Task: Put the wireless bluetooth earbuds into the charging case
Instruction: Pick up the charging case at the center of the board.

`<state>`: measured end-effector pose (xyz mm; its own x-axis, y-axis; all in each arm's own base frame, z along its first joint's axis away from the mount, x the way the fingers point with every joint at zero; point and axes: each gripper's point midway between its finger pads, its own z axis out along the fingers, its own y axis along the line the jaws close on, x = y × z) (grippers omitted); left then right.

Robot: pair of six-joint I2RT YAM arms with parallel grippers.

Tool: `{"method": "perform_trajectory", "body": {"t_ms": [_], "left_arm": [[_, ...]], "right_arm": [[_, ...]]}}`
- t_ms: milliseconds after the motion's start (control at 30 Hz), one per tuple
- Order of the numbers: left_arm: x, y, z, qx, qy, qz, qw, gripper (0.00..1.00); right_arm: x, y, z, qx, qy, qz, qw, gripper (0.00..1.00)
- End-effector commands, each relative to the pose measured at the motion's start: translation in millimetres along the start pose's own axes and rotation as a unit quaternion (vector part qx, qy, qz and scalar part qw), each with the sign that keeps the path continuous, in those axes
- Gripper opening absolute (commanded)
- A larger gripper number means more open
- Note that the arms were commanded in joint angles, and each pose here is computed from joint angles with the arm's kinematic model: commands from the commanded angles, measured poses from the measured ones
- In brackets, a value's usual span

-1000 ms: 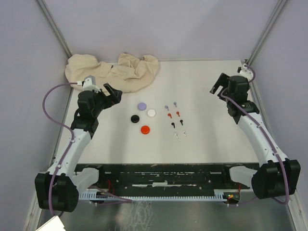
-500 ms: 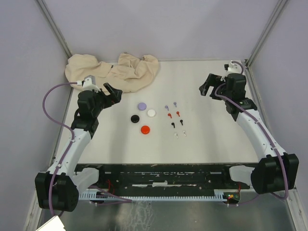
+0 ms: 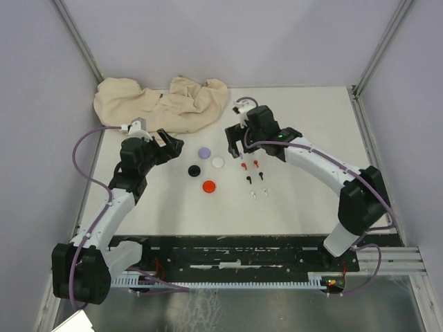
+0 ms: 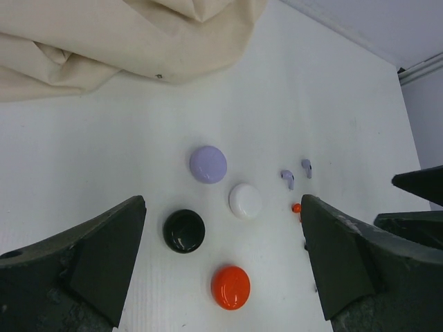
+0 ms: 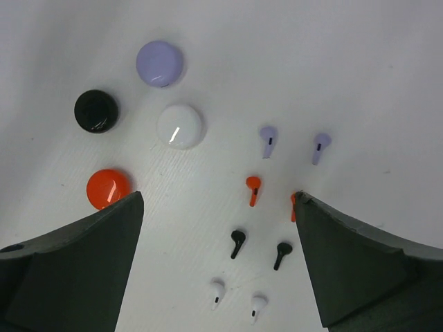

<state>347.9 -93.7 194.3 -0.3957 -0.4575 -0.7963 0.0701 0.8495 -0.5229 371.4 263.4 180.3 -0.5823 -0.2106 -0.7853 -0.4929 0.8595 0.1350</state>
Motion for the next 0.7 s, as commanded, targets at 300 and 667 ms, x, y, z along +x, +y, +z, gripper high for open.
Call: {"method": "perform_trajectory", "body": {"t_ms": [300,667], "left_arm": [[9.1,30.1,-0.8,-0.065,-0.029,-0.033,0.997,0.99],[10.0,61.6,-14.6,-0.138,-0.059,-0.064,0.987,1.0]], "right_arm": [[34.7,110.1,85.1,-0.063,0.065,-0.169,0.982,0.97],[47.6,146.5,123.7,-0.1,0.05,-0.185,0.976,0.94]]}}
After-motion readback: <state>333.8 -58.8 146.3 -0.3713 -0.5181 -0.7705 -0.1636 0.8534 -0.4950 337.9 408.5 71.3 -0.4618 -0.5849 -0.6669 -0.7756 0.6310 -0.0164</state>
